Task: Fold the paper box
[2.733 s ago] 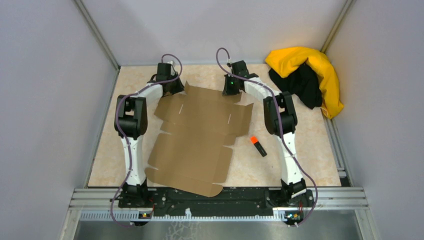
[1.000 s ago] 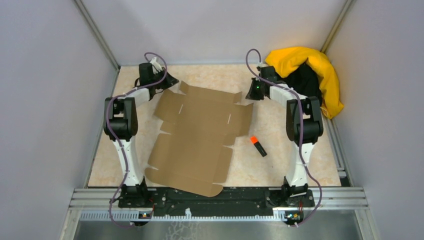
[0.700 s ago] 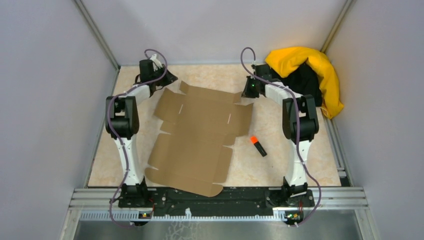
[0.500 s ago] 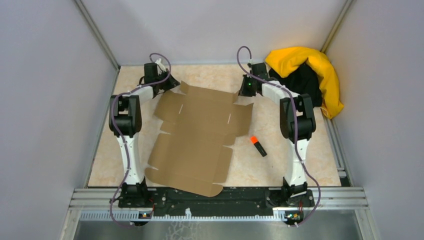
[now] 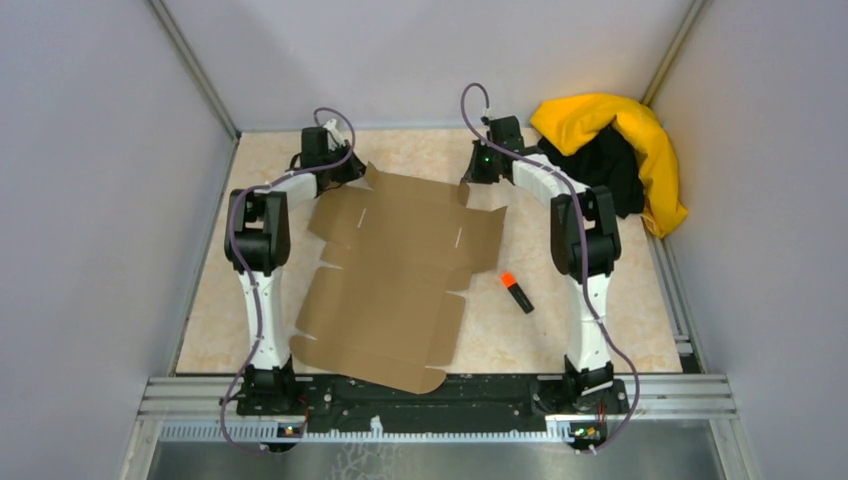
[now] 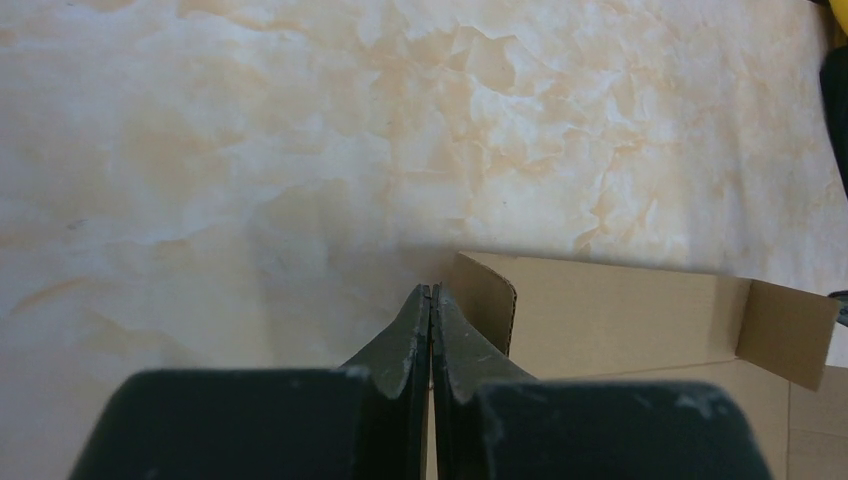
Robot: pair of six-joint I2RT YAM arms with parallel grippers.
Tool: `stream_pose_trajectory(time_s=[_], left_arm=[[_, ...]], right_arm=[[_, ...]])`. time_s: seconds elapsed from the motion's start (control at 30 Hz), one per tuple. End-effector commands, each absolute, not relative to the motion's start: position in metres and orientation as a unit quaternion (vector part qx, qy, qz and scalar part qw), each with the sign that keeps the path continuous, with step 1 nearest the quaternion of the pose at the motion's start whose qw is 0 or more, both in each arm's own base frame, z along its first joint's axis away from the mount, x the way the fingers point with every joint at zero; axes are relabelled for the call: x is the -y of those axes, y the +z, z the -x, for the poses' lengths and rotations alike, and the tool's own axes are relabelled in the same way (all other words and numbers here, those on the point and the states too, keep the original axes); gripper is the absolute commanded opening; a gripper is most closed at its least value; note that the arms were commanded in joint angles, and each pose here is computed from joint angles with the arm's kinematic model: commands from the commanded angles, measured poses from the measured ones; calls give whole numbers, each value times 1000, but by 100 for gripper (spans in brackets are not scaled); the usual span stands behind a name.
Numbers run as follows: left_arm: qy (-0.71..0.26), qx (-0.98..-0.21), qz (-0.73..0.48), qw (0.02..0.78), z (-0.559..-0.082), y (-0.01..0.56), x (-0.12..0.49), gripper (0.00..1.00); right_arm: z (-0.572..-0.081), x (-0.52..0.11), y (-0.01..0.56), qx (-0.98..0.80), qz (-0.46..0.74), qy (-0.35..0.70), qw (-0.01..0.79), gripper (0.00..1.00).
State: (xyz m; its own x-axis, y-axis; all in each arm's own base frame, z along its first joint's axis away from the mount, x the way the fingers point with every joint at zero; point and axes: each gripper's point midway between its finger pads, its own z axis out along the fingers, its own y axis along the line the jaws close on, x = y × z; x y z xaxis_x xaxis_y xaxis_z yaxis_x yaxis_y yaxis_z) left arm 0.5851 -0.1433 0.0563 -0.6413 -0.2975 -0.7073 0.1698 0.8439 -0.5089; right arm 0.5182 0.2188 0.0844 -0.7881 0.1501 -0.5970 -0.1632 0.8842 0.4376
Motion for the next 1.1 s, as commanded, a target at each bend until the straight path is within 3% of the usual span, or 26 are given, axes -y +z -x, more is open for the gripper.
stream_pose_trajectory(time_s=[0.0,0.5,1.07], left_arm=[[-268,-856,11,441,-589,76,162,5],[-246,-867,-15,433,-578,65,200,5],[-174,-915,-8,364,-528,-17,213,3]], right_arm=[[-527,-234,88,-910,12,247,332,0],[-523,-245,47,-923,18,240,299,0],[-501,-240,-14,-952,24,180,245,0]])
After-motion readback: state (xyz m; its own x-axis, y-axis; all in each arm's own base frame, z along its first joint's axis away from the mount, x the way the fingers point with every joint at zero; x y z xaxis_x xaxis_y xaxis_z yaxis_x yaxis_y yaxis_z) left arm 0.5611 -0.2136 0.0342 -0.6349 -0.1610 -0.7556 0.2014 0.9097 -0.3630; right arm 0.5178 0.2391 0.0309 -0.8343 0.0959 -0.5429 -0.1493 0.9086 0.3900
